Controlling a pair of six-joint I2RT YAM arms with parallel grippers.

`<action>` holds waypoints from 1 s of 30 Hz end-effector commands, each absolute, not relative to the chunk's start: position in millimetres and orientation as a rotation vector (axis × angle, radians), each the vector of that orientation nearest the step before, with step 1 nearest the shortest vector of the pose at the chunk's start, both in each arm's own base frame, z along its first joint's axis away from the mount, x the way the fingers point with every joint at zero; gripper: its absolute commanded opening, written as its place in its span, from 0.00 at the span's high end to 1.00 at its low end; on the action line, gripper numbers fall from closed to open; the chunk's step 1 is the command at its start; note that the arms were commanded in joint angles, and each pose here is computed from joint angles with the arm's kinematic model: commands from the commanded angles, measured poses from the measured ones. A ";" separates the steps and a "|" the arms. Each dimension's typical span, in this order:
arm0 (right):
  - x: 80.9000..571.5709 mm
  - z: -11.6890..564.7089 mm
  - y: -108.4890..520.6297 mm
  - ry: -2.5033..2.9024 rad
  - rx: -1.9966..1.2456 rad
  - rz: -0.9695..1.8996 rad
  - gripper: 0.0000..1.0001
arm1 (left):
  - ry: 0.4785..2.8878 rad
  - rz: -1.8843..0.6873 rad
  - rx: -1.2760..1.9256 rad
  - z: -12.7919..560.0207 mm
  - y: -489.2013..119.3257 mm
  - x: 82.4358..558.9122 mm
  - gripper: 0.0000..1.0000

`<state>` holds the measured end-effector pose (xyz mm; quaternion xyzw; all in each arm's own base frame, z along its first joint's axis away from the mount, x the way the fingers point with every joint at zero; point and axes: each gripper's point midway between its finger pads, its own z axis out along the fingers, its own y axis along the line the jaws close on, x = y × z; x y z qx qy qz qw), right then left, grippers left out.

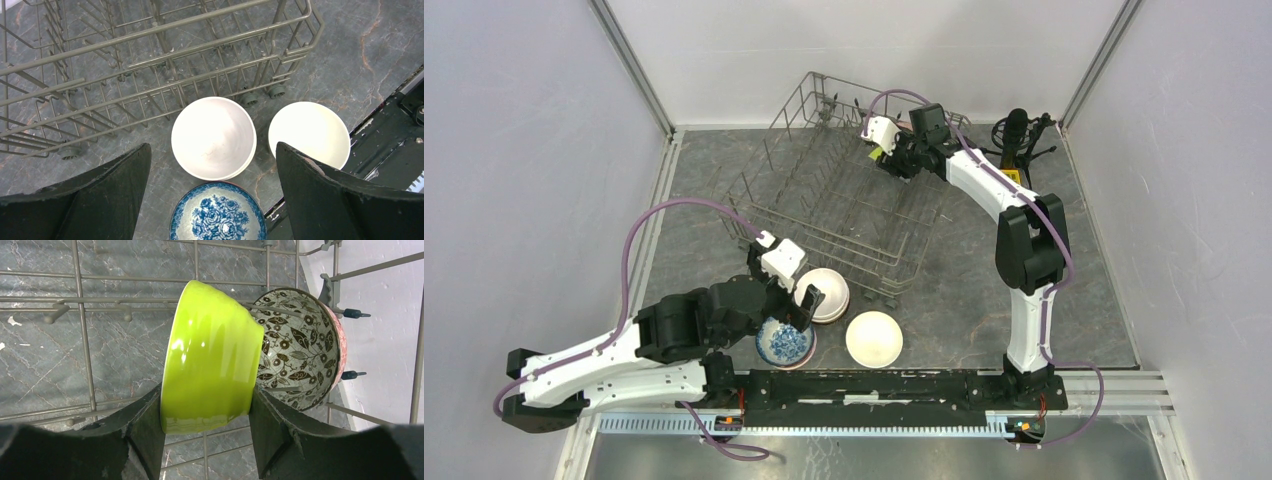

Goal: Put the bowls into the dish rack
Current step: Place the bowl in the dish rack.

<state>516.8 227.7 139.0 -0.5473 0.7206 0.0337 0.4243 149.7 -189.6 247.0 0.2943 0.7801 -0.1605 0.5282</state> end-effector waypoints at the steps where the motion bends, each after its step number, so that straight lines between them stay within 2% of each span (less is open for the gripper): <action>1: 530.1 164.7 233.5 1.730 -1.309 0.069 0.56 | 1.829 -0.328 0.722 251.4 -183.1 155.4 0.00; 18: 526.9 163.0 238.3 1.729 -1.293 0.106 0.40 | 1.830 -0.329 0.723 251.3 -182.7 154.9 0.00; 30: 524.0 172.6 243.6 1.705 -1.260 0.148 0.17 | 1.830 -0.330 0.717 252.0 -181.8 155.0 0.00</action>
